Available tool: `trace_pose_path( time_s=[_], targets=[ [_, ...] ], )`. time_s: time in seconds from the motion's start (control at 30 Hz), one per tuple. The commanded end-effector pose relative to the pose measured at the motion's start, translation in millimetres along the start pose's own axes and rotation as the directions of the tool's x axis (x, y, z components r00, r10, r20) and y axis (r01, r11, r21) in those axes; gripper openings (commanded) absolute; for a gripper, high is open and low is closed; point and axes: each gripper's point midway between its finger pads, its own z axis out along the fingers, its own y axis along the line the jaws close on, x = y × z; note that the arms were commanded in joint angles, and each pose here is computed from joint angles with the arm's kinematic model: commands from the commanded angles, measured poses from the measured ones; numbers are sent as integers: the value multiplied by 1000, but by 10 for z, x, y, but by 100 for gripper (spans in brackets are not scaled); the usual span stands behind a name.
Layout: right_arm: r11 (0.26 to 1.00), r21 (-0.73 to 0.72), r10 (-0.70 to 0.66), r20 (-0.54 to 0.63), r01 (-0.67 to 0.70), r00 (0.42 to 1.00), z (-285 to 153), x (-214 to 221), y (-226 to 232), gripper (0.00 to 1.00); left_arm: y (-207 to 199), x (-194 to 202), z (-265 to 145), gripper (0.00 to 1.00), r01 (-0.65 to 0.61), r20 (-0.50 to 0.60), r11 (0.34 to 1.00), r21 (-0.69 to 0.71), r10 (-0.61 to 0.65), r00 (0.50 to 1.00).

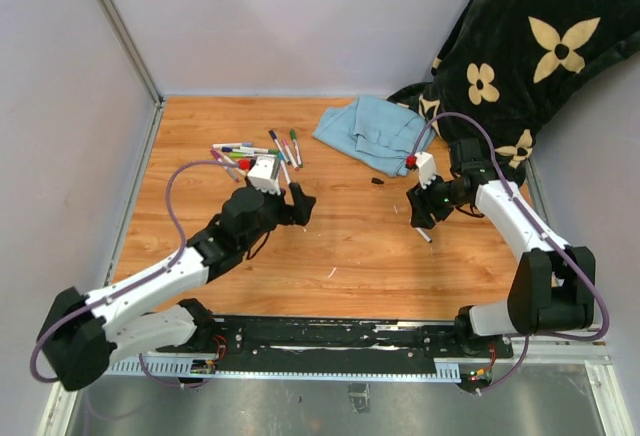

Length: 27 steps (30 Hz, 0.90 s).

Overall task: Open the pen caps
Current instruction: Place the pen cap at the center of the board.

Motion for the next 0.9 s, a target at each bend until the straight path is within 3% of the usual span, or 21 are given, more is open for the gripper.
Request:
trace_pose_path(
  time_s=[0.0, 0.27, 0.53, 0.87],
  targets=[
    [998, -40, -43, 60, 45, 997, -145, -74, 129, 56, 188, -18, -280, 87, -89, 80, 996, 0, 89, 993],
    [996, -61, -59, 94, 65, 994, -200, -127, 205, 57, 436, 241, -285, 90, -78, 2, 995, -65, 78, 997],
    [995, -66, -66, 100, 73, 993, -215, -140, 223, 57, 709, 400, 7, 90, -101, -165, 987, -123, 80, 983],
    [994, -79, -67, 106, 76, 992, -221, -147, 251, 57, 1292, 378, 352, 85, -142, -276, 955, -262, 67, 959]
  ],
)
